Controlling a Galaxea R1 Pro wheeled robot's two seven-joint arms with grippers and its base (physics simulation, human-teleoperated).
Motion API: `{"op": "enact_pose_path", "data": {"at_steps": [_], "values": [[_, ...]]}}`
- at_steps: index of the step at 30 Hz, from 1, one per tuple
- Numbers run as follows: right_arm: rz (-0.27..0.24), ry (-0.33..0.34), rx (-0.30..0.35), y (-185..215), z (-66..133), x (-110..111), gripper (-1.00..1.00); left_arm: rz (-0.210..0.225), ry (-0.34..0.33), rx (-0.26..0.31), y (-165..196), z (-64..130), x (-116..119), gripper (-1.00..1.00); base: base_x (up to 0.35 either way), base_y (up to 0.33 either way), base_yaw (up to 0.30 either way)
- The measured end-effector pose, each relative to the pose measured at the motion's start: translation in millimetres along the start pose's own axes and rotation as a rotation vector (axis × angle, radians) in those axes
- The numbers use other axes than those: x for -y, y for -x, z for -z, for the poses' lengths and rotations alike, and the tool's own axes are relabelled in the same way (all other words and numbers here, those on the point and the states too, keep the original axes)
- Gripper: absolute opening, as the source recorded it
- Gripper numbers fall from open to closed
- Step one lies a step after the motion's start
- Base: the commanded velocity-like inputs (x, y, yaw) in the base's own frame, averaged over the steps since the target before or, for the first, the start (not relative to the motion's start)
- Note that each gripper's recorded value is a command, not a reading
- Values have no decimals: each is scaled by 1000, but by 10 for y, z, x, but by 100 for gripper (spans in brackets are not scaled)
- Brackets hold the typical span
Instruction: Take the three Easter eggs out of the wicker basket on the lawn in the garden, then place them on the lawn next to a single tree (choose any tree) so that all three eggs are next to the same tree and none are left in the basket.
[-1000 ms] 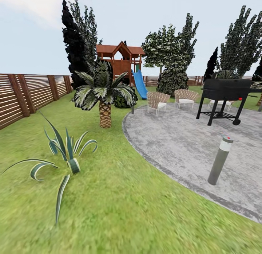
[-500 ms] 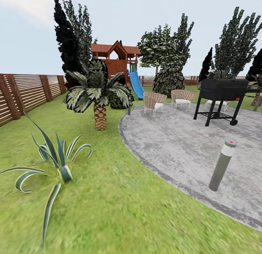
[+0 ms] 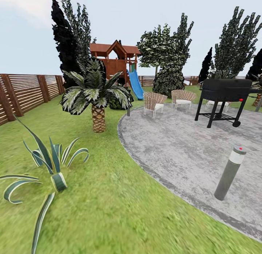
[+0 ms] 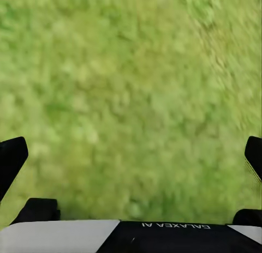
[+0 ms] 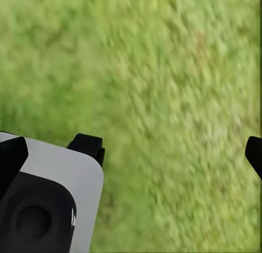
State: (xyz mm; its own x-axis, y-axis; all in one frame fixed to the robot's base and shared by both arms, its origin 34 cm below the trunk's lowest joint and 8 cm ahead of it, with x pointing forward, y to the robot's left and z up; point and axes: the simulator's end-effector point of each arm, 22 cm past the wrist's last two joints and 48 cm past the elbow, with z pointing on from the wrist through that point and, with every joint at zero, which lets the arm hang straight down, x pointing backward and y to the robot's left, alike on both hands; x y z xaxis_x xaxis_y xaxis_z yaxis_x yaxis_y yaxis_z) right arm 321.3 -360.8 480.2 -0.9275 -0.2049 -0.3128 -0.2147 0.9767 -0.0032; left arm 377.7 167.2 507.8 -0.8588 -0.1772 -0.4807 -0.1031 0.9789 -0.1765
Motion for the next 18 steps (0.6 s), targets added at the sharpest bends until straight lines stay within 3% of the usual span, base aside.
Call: {"op": "enact_pose_path", "data": {"at_steps": [18], "values": [[0,0,1,2,0,0,100,0,-2,0,0,0,4,100,342,0,-14]]}}
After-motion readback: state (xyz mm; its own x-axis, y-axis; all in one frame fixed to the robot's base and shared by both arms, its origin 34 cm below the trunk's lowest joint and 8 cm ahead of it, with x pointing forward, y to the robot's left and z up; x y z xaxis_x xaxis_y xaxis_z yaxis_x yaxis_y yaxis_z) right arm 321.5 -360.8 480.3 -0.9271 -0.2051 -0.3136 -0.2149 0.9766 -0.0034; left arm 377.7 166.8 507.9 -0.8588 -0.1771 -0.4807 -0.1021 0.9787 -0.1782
